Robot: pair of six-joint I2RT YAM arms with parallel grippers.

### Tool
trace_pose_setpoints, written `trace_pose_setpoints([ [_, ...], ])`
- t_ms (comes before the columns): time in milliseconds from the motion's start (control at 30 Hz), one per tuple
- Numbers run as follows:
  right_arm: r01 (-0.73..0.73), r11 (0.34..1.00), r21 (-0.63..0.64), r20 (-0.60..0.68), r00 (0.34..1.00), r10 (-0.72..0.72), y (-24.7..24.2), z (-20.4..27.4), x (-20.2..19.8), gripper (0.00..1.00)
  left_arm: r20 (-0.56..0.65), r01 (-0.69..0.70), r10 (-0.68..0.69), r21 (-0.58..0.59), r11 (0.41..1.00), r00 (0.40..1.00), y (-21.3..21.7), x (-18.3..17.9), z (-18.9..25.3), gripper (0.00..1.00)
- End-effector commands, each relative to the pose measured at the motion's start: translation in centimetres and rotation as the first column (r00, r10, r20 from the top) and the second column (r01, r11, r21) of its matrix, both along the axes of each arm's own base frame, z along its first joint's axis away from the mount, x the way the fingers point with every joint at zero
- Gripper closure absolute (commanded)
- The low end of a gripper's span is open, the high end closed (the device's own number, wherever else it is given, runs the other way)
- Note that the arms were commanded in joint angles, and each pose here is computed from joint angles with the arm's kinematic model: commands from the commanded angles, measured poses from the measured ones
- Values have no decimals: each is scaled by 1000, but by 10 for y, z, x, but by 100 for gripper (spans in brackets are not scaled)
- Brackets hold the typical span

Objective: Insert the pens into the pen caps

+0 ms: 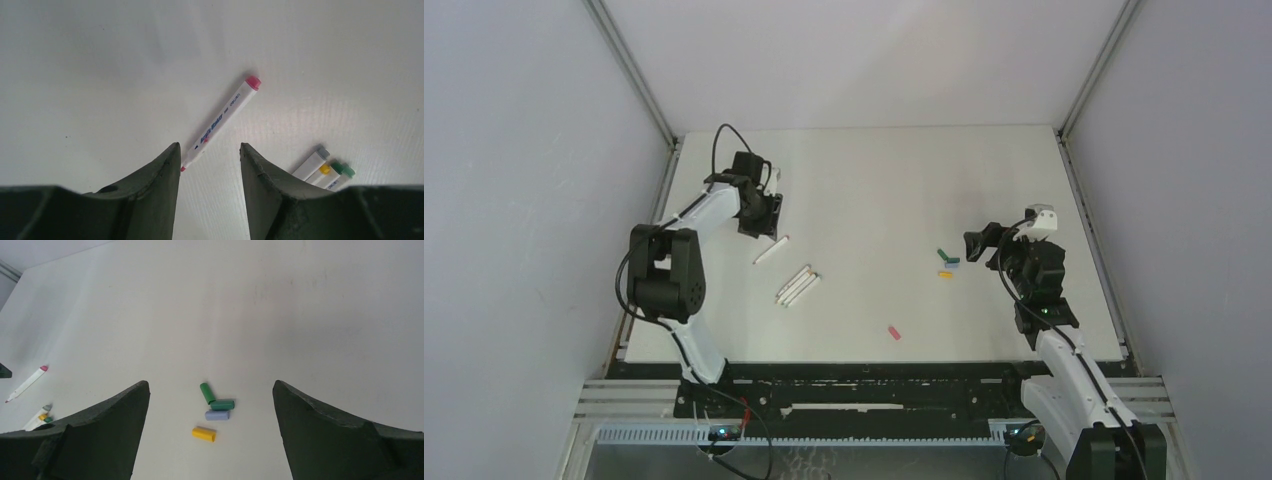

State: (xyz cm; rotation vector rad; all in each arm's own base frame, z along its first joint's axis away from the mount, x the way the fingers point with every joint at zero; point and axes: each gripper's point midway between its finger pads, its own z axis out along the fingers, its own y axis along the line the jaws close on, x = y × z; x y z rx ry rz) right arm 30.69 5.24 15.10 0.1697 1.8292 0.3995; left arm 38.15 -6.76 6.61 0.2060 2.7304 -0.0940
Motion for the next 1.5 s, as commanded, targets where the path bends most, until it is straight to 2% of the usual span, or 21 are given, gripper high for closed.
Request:
trace_pose_setpoints([
  [0, -13, 1000, 4, 67, 998, 13, 1, 19, 6, 9, 37, 42, -41, -15, 999, 998, -10, 22, 10, 50],
  [333, 5, 1000, 5, 63, 998, -6, -2, 17, 6, 9, -5, 53, -53, -9, 999, 999, -21, 34, -11, 55],
  [533, 15, 1000, 2, 64, 998, -15, -4, 18, 6, 9, -44, 64, -64, 7, 998, 997, -23, 27, -25, 56],
  [667, 20, 1000, 5, 65, 998, -20, -5, 18, 6, 10, -53, 74, -73, 26, 997, 996, -24, 24, -29, 61],
  [1067, 30, 999, 12, 64, 997, -31, -7, 18, 6, 9, -121, 102, -90, 99, 990, 989, -29, 9, -48, 62],
  [1167, 32, 999, 14, 66, 997, -33, -8, 18, 6, 10, -142, 92, -75, 117, 989, 987, -30, 2, -55, 67],
  [1367, 36, 999, 20, 69, 997, -38, -8, 19, 5, 10, -153, 36, -12, 152, 988, 988, -34, -9, -62, 98],
  [1467, 33, 999, 20, 70, 997, -34, -8, 19, 5, 10, -117, -25, 35, 88, 996, 993, -43, -13, -53, 100],
])
